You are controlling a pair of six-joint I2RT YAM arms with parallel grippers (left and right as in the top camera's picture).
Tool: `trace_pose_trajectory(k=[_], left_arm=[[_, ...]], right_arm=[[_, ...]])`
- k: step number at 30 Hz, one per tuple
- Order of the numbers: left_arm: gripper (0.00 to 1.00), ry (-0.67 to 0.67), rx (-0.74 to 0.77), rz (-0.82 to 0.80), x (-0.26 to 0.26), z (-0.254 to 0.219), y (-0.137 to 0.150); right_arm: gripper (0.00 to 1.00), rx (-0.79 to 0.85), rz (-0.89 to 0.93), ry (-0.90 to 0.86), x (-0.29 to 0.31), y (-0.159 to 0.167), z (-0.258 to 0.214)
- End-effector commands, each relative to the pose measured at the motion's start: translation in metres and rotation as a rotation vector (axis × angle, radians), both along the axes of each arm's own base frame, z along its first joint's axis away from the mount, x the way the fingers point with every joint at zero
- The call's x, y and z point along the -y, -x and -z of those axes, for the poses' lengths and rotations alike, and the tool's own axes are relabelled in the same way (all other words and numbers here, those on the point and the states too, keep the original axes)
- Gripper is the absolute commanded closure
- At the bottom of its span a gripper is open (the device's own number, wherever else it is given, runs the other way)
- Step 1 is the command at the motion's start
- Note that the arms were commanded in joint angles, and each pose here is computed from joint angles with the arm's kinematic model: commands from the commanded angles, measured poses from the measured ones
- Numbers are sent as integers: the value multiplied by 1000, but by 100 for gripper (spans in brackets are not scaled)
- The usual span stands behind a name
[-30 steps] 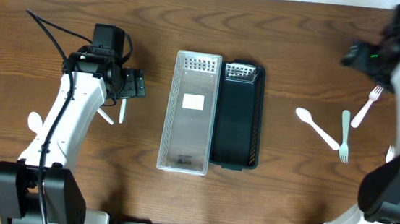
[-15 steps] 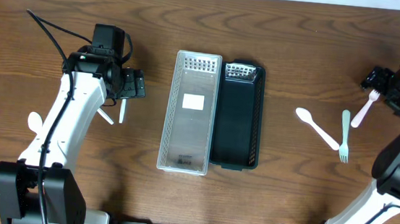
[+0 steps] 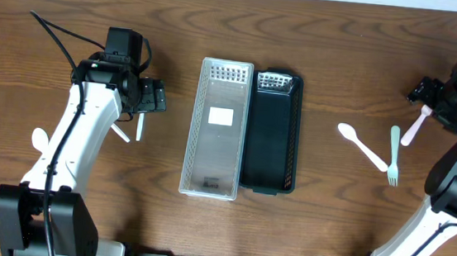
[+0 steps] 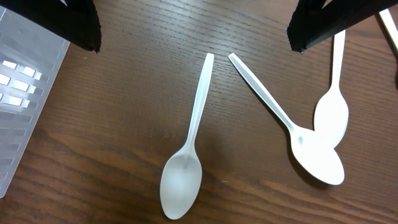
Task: Pack container
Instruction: 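Move the right gripper to the white fork and grasp it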
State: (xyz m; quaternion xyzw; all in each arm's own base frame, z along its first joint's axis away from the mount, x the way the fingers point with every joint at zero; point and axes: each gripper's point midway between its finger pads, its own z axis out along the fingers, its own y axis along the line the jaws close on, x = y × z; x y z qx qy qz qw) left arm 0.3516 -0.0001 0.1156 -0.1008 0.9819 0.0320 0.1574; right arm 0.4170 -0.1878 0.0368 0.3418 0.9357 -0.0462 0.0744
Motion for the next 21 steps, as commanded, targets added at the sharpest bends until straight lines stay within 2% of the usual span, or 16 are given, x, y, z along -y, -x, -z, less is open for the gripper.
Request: trace_pose_trajectory(k=[1, 10, 13, 15, 17, 18, 21], left_arm=[[2, -10, 12, 3, -3, -5, -4], [2, -10, 12, 3, -3, -5, -4], [2, -10, 11, 3, -3, -5, -4], [2, -10, 12, 3, -3, -5, -4], [2, -10, 12, 3, -3, -5, -4], [2, -10, 12, 3, -3, -5, -4], [2, -10, 12, 3, -3, -5, -4]], right_arm=[[3, -44, -6, -26, -2, 2, 23], [2, -95, -11, -79, -6, 9, 53], [5, -99, -14, -111, -9, 10, 59], [11, -98, -22, -122, -11, 10, 60], [25, -99, -22, -121, -11, 10, 60], [36, -99, -22, -121, -11, 10, 60], [45, -98, -22, -120, -11, 10, 60]])
